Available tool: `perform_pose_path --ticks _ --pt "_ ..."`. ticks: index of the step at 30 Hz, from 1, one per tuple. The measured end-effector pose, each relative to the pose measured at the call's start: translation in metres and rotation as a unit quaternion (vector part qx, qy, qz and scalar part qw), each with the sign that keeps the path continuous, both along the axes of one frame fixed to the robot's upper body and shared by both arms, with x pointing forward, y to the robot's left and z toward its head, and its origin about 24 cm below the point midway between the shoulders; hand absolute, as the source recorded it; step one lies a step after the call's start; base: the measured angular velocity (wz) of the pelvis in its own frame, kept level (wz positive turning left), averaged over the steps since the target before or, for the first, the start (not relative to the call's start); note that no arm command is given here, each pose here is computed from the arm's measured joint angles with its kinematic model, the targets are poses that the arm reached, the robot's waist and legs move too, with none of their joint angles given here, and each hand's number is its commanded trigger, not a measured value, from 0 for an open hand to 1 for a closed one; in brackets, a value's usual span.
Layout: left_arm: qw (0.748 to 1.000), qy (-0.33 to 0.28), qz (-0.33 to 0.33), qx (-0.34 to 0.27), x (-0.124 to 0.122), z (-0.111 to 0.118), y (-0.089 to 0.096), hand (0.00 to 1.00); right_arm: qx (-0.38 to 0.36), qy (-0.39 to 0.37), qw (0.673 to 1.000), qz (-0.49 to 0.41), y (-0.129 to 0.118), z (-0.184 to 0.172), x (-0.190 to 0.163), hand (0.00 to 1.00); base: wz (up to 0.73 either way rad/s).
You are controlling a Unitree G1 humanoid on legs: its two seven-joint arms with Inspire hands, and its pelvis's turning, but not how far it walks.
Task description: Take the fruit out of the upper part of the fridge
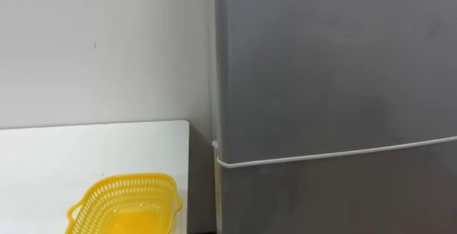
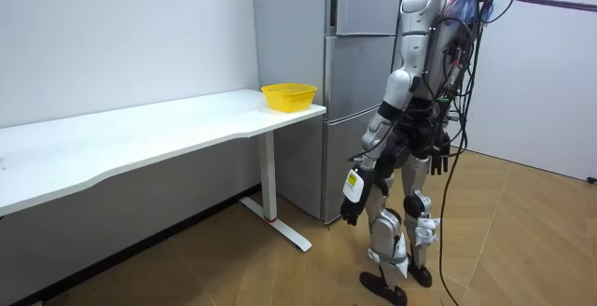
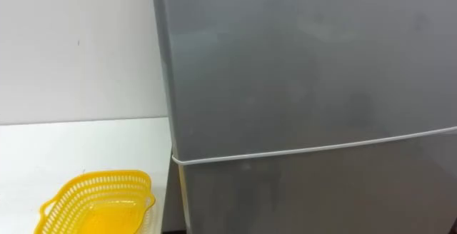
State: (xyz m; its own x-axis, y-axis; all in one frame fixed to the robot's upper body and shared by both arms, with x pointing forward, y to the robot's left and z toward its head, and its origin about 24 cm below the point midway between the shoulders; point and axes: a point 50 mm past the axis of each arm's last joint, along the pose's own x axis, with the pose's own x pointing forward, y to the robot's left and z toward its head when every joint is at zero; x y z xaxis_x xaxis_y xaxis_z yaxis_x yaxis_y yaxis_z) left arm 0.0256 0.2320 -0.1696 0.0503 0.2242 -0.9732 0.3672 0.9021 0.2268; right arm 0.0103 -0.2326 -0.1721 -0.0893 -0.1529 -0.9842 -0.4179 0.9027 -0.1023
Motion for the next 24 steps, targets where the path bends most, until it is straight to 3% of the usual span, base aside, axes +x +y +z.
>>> perform_pose_path --ticks 11,24 --pt "1.000 0.003 0.031 -0.002 -0.008 -0.001 0.000 0.00 -0.006 -0.008 1.000 -0.009 -0.001 0.000 0.000 0.00 0.01" --pt "0.972 -0.037 0.233 0.020 -0.020 0.000 0.004 0.00 -0.007 -0.014 1.000 -0.022 0.000 0.000 0.002 0.00 0.00"
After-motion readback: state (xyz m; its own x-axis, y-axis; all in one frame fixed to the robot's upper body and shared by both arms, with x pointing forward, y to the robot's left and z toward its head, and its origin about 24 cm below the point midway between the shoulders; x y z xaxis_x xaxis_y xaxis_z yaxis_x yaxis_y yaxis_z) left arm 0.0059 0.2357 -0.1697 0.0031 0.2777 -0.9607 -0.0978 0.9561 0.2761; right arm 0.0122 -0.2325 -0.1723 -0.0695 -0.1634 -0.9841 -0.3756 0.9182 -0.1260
